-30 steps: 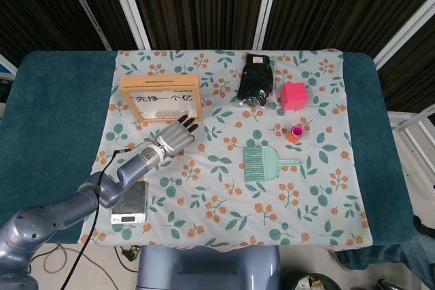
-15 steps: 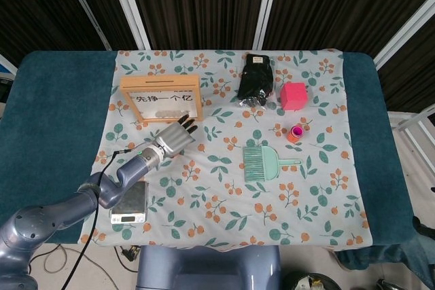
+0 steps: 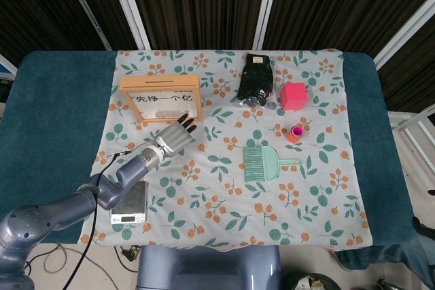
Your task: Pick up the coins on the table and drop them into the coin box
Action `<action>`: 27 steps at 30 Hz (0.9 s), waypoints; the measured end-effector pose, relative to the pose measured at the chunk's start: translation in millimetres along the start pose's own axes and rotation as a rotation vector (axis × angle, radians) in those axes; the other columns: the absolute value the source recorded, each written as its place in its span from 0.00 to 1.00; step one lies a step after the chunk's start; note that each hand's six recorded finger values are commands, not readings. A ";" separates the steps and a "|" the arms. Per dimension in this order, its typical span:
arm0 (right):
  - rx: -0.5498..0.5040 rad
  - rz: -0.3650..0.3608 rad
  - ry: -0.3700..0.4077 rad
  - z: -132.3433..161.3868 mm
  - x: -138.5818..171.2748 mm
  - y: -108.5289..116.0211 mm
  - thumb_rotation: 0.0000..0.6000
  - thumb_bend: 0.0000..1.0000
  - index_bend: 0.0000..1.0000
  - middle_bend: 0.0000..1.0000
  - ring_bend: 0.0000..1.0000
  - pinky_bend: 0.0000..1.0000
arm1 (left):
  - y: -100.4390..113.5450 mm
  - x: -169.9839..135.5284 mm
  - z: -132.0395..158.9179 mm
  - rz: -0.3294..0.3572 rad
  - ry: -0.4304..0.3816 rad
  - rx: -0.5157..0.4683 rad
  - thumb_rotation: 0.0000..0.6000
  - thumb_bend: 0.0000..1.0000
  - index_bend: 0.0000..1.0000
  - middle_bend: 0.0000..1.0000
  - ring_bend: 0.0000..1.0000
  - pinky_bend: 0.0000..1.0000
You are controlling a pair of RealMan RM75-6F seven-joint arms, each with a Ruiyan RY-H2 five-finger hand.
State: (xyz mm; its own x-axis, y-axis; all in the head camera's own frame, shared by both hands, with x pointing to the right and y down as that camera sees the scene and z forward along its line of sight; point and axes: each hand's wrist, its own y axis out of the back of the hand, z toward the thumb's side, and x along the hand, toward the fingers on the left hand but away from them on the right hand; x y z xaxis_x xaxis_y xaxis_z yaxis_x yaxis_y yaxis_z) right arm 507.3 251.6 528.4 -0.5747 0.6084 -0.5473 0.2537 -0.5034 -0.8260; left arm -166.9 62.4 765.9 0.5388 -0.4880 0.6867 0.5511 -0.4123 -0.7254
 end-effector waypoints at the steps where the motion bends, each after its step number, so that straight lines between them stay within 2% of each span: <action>1: 0.001 0.000 0.000 0.1 0.0 0.0 1.00 0.39 0.26 0.11 0.08 0.00 | 0.3 -0.5 0.3 -0.001 0.000 -0.005 1.00 0.70 0.65 0.15 0.00 0.00; 13: 0.007 0.003 -0.005 -0.6 0.0 -0.4 1.00 0.39 0.26 0.11 0.08 0.00 | 19.2 -17.4 10.4 0.017 -0.046 -0.118 1.00 0.71 0.65 0.15 0.00 0.00; 22: 0.009 -0.002 -0.006 -0.4 -0.3 0.1 1.00 0.39 0.26 0.11 0.08 0.00 | 58.9 -40.9 34.6 0.070 -0.141 -0.212 1.00 0.71 0.65 0.15 0.00 0.00; 27: 0.007 -0.005 -0.008 -0.8 -0.6 0.9 1.00 0.39 0.26 0.11 0.08 0.00 | 93.6 -46.6 45.1 0.139 -0.182 -0.230 1.00 0.71 0.66 0.15 0.00 0.00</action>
State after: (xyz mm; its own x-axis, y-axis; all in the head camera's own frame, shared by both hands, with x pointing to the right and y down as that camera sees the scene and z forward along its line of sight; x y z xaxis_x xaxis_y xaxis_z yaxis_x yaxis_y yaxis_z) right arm 508.5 251.3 527.8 -0.5822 0.6062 -0.5419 0.2451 -0.5046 -0.8278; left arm -111.6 81.2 668.1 0.7157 -0.4146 0.5620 0.3168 -0.5244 -0.7903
